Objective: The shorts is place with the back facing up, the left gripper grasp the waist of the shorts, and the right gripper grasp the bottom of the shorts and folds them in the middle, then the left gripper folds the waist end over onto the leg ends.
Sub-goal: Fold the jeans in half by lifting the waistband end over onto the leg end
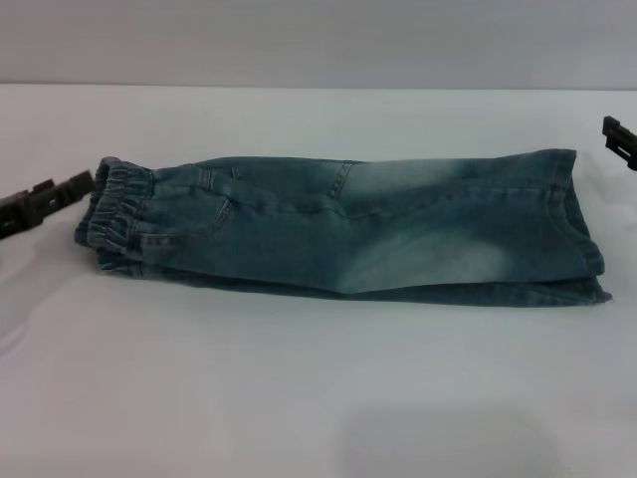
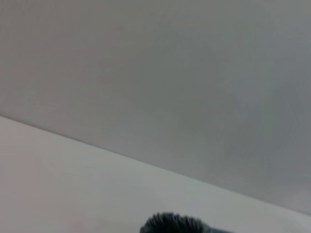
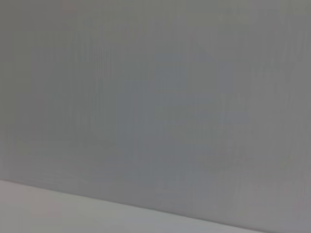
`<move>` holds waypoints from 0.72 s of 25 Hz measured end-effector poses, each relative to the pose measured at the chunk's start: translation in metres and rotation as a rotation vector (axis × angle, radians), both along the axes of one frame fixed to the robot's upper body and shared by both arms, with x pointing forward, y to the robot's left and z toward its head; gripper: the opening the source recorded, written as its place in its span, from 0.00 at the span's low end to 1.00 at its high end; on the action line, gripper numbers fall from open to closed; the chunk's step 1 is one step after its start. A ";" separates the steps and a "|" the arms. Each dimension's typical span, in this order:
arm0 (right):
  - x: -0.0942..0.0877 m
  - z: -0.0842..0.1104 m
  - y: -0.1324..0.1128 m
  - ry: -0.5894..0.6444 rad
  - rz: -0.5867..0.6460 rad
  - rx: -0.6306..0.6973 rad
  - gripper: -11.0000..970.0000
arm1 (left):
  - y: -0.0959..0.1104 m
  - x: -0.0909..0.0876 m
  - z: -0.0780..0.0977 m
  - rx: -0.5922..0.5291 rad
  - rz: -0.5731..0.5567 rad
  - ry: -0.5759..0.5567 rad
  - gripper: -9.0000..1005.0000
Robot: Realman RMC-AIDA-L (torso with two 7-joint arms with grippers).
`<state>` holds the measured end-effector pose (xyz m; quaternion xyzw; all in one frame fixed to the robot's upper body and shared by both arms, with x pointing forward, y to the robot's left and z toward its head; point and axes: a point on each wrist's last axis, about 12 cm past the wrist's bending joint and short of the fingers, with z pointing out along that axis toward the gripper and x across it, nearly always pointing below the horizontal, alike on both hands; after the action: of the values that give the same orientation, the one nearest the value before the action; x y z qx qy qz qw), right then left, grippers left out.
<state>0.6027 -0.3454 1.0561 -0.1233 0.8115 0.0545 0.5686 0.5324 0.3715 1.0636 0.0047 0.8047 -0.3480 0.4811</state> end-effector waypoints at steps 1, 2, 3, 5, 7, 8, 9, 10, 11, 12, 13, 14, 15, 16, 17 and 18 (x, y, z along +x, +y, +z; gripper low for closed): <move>0.001 0.001 0.000 -0.002 0.001 0.000 0.58 | 0.003 -0.007 -0.001 0.019 -0.014 -0.017 0.81; 0.001 0.001 0.000 -0.004 0.001 0.000 0.58 | 0.005 -0.012 -0.003 0.041 -0.023 -0.033 0.82; 0.002 0.002 0.000 -0.006 0.003 0.000 0.58 | 0.006 -0.016 -0.005 0.059 -0.028 -0.043 0.84; 0.004 0.004 0.001 -0.009 0.007 -0.002 0.58 | 0.006 -0.016 -0.005 0.059 -0.028 -0.043 0.83; 0.005 0.005 0.002 -0.013 0.011 -0.003 0.58 | 0.001 -0.024 -0.013 0.123 -0.060 -0.083 0.82; 0.006 0.006 0.003 -0.014 0.012 -0.002 0.58 | 0.001 -0.024 -0.013 0.123 -0.060 -0.083 0.82; 0.007 0.006 0.003 -0.016 0.012 -0.002 0.58 | -0.001 -0.024 -0.015 0.140 -0.068 -0.093 0.82; 0.007 0.007 0.003 -0.018 0.013 -0.001 0.58 | -0.005 -0.025 -0.019 0.174 -0.077 -0.111 0.82; 0.008 0.007 0.004 -0.019 0.014 0.000 0.58 | -0.006 -0.025 -0.019 0.178 -0.078 -0.112 0.82; 0.008 0.007 0.004 -0.021 0.015 0.000 0.58 | -0.007 -0.025 -0.021 0.192 -0.081 -0.119 0.82; 0.008 0.007 0.004 -0.021 0.016 0.001 0.58 | -0.009 -0.025 -0.022 0.206 -0.082 -0.124 0.82; 0.008 0.007 0.004 -0.022 0.017 0.002 0.58 | -0.010 -0.025 -0.024 0.220 -0.081 -0.127 0.82; 0.007 0.007 0.004 -0.022 0.018 0.003 0.58 | -0.010 -0.025 -0.025 0.232 -0.078 -0.125 0.82; 0.006 0.007 0.003 -0.021 0.017 0.005 0.58 | -0.010 -0.024 -0.027 0.249 -0.074 -0.119 0.82; 0.005 0.006 0.003 -0.022 0.015 0.008 0.58 | -0.010 -0.024 -0.029 0.264 -0.068 -0.114 0.82; 0.005 0.006 0.002 -0.022 0.012 0.011 0.58 | -0.010 -0.022 -0.031 0.279 -0.064 -0.105 0.82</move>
<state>0.6075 -0.3434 1.0621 -0.1255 0.8040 0.0610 0.5780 0.5100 0.3612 1.0330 0.1155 0.8184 -0.2472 0.5058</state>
